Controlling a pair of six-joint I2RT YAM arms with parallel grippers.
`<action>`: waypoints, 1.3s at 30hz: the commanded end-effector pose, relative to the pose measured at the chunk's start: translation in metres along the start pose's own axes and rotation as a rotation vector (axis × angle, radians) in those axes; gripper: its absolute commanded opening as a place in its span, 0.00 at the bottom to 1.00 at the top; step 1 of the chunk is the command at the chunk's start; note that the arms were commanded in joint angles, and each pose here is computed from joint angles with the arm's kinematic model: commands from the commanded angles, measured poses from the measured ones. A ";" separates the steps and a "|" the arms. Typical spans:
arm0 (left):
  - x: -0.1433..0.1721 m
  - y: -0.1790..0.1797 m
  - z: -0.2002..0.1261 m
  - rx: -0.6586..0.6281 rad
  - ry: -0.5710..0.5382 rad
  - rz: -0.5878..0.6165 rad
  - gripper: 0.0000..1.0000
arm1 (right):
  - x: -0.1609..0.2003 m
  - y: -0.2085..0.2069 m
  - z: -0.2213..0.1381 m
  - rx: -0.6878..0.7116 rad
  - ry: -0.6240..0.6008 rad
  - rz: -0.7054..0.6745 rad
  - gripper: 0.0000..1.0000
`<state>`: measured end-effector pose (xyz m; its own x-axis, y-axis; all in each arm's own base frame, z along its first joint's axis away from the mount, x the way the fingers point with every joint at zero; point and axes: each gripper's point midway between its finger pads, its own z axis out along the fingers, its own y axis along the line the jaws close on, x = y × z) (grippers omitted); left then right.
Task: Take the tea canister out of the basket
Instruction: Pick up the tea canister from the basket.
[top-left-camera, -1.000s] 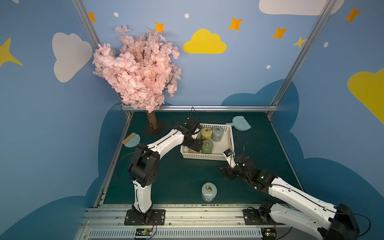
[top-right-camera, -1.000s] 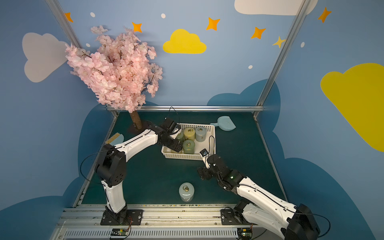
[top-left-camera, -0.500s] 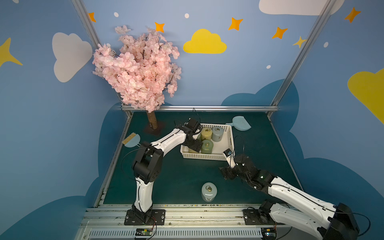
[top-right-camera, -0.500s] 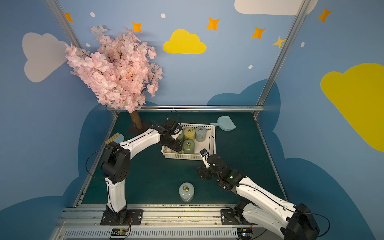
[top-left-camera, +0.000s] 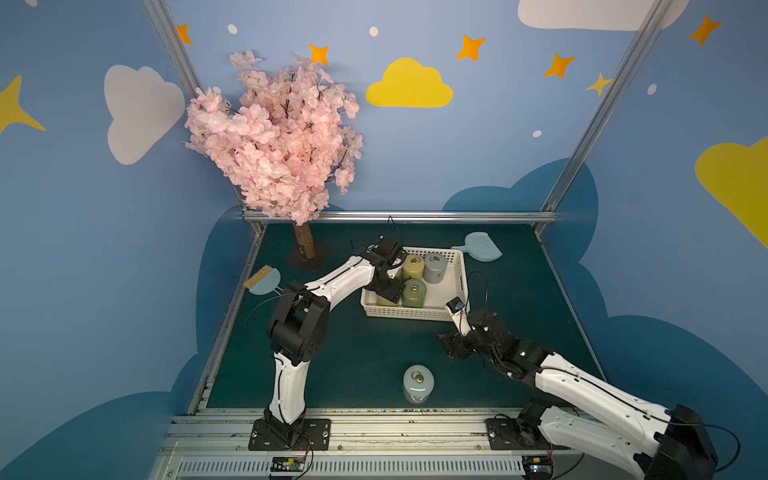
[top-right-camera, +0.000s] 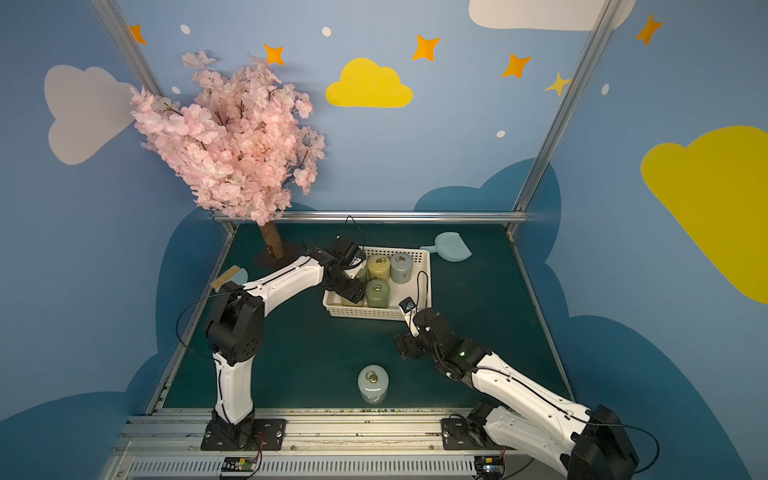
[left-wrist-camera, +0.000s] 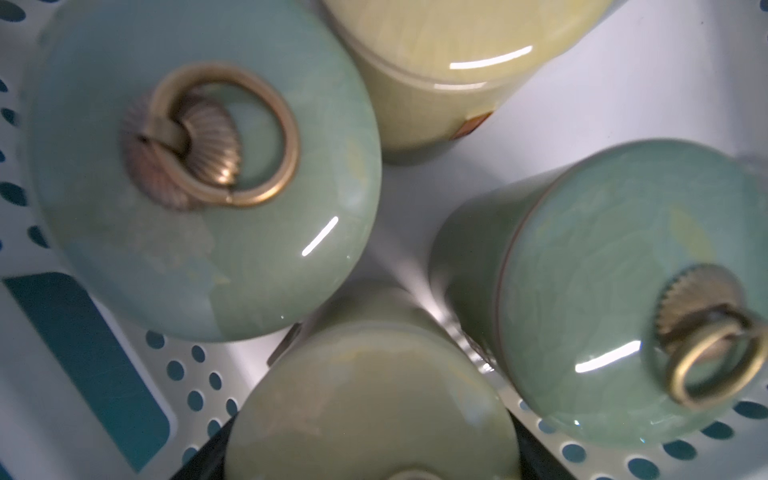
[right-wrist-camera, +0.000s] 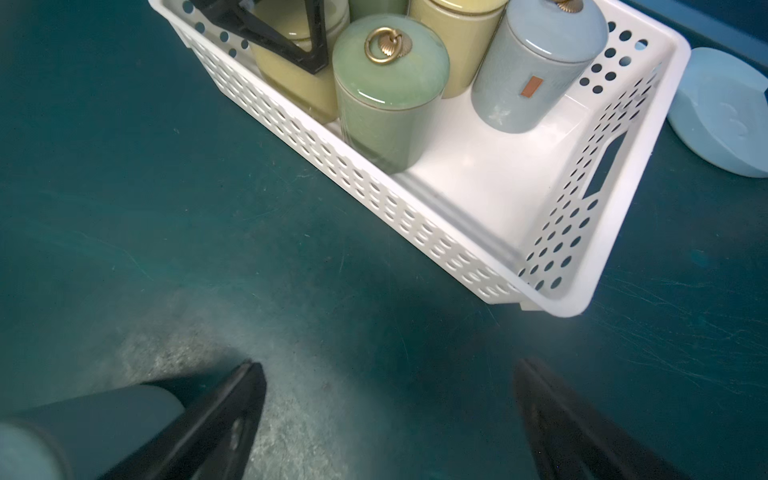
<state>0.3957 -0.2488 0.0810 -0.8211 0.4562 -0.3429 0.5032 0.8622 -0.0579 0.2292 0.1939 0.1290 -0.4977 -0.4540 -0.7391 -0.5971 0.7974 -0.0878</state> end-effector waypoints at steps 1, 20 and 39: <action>0.001 0.000 -0.001 0.002 0.012 0.005 0.74 | -0.002 0.000 0.001 -0.005 -0.010 0.001 0.98; -0.020 0.003 -0.051 -0.037 -0.111 -0.005 0.61 | -0.003 -0.001 -0.001 -0.003 -0.015 0.005 0.98; -0.029 -0.009 -0.104 -0.065 -0.196 0.026 0.59 | -0.002 -0.002 -0.002 0.001 -0.019 0.010 0.99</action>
<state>0.3808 -0.2418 0.1332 -0.7911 0.4672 -0.3948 0.5060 0.8625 0.0067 0.2299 0.1930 0.1298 -0.4983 -0.4499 -0.7412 -0.5932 0.8003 -0.0870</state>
